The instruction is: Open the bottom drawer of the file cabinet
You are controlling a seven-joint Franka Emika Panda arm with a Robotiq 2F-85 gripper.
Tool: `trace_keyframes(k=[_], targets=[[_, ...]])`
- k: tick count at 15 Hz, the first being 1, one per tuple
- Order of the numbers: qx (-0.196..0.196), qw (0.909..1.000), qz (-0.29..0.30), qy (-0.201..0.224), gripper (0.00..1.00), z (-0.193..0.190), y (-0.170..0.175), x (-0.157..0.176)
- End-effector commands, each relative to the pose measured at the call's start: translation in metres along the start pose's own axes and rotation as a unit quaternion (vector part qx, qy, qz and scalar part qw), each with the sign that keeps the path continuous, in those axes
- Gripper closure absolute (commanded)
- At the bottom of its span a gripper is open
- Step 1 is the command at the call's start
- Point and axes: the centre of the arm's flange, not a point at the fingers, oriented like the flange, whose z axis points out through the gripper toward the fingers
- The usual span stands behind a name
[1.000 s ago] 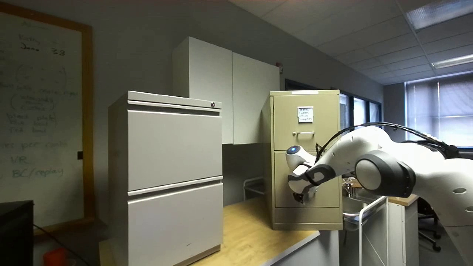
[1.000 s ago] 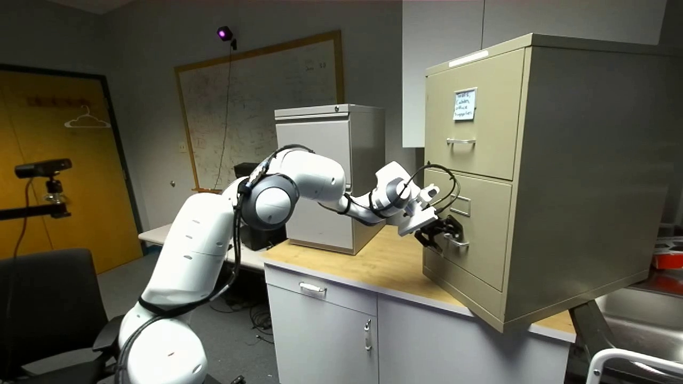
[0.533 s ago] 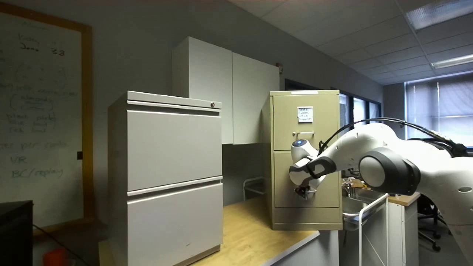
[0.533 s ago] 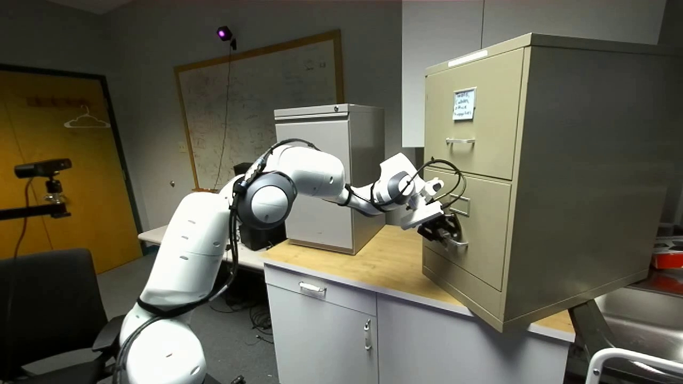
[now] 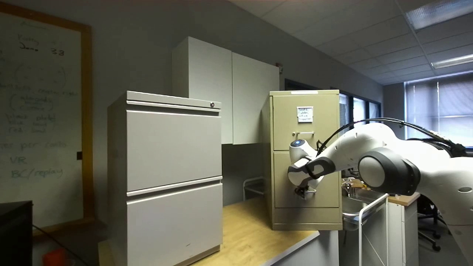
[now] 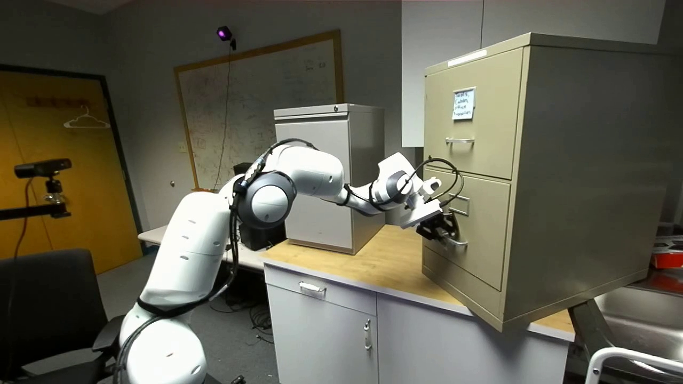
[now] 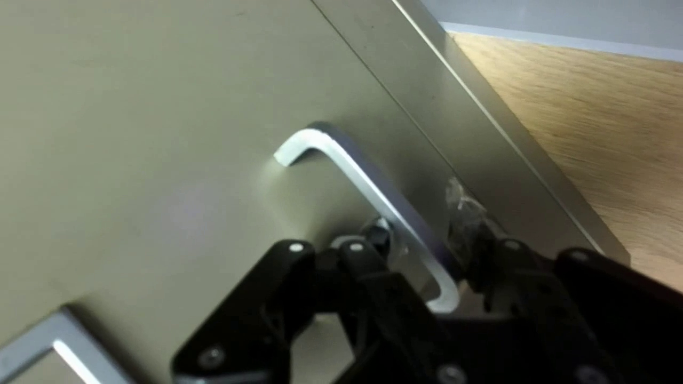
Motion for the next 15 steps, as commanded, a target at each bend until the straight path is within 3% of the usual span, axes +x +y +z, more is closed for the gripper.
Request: trace_keyframes(k=[1,11,15], targets=[[0.064,0.9973,-0.024,-0.027,0.93,-0.003,-0.076,-0.004],[0.048,0.9969,-0.059,-0.019,0.96,-0.009,-0.083,-0.01],[0.048,0.9956,-0.079,0.011,0.95,-0.013,-0.085,-0.015]])
